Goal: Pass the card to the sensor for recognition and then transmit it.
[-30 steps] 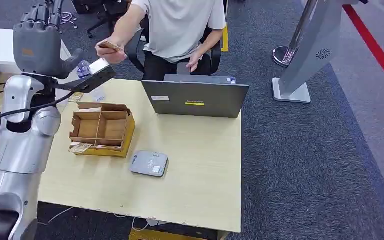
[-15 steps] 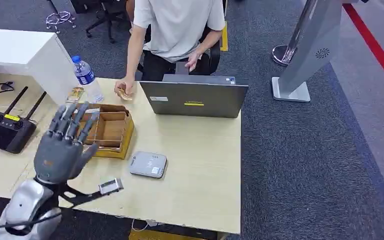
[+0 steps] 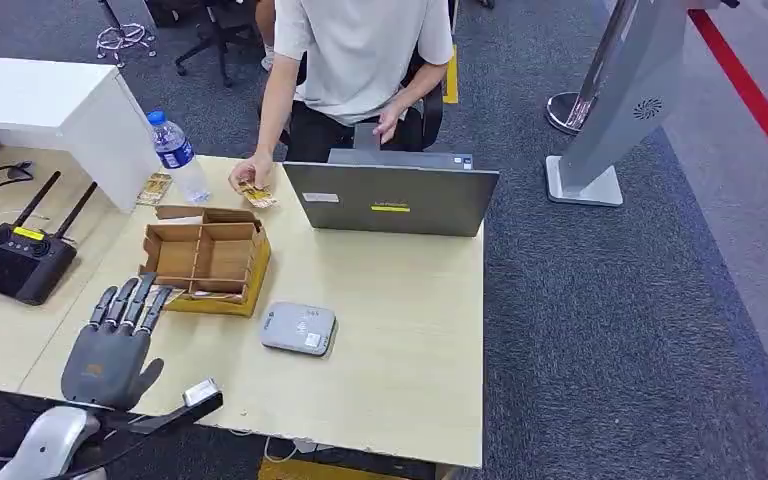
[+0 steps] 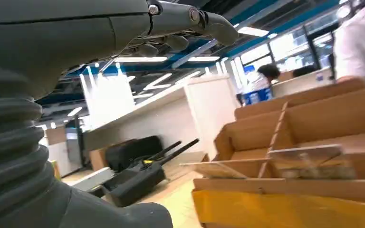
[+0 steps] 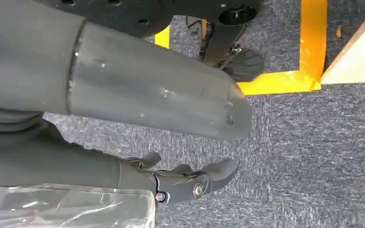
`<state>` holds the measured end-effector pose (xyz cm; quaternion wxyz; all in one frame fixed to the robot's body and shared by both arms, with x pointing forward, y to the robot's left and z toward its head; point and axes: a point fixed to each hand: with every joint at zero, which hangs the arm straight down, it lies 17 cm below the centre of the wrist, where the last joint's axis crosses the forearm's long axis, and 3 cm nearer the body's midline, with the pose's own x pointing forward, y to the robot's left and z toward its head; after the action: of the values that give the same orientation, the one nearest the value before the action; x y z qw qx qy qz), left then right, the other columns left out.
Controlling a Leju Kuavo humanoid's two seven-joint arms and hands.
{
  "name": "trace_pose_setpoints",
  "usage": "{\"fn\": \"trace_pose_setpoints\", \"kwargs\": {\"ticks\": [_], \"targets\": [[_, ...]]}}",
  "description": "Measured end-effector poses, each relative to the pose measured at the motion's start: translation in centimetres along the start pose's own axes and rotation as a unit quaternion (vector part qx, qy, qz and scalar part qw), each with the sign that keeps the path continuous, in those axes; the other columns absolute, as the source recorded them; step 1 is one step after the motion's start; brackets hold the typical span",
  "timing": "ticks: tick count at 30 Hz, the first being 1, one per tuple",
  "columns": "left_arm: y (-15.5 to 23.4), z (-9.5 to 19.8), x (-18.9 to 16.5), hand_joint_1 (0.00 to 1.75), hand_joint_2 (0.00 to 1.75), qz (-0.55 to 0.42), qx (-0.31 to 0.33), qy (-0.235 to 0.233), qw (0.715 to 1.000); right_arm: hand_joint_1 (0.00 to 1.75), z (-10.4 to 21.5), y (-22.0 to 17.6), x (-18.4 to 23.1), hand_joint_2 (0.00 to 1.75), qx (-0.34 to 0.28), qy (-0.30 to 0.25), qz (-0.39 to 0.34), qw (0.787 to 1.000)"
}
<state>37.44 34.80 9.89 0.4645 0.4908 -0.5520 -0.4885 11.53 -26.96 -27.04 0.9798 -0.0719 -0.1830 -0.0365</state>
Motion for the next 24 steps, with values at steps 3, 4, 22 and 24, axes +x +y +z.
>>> {"fn": "trace_pose_setpoints", "kwargs": {"ticks": [3,4,22,24], "targets": [[-0.4,-1.8,-1.2,0.00,1.75,-0.009,0.000,0.017,1.000,0.00,0.0,0.1,0.0,0.00,0.002,0.002,0.005,1.000],[-0.6,-2.2,-1.5,0.00,1.75,-0.010,-0.001,0.021,1.000,0.00,0.0,0.1,0.0,0.00,0.002,0.002,0.006,1.000],[-1.0,-8.2,-0.4,0.00,1.75,0.006,0.000,0.036,0.999,0.00,-0.1,0.5,0.8,0.00,0.011,-0.003,0.013,1.000],[-1.2,-8.3,-0.2,0.00,1.75,0.008,-0.003,0.036,0.999,0.00,-0.1,0.5,0.8,0.00,0.011,-0.003,0.013,1.000]]}}
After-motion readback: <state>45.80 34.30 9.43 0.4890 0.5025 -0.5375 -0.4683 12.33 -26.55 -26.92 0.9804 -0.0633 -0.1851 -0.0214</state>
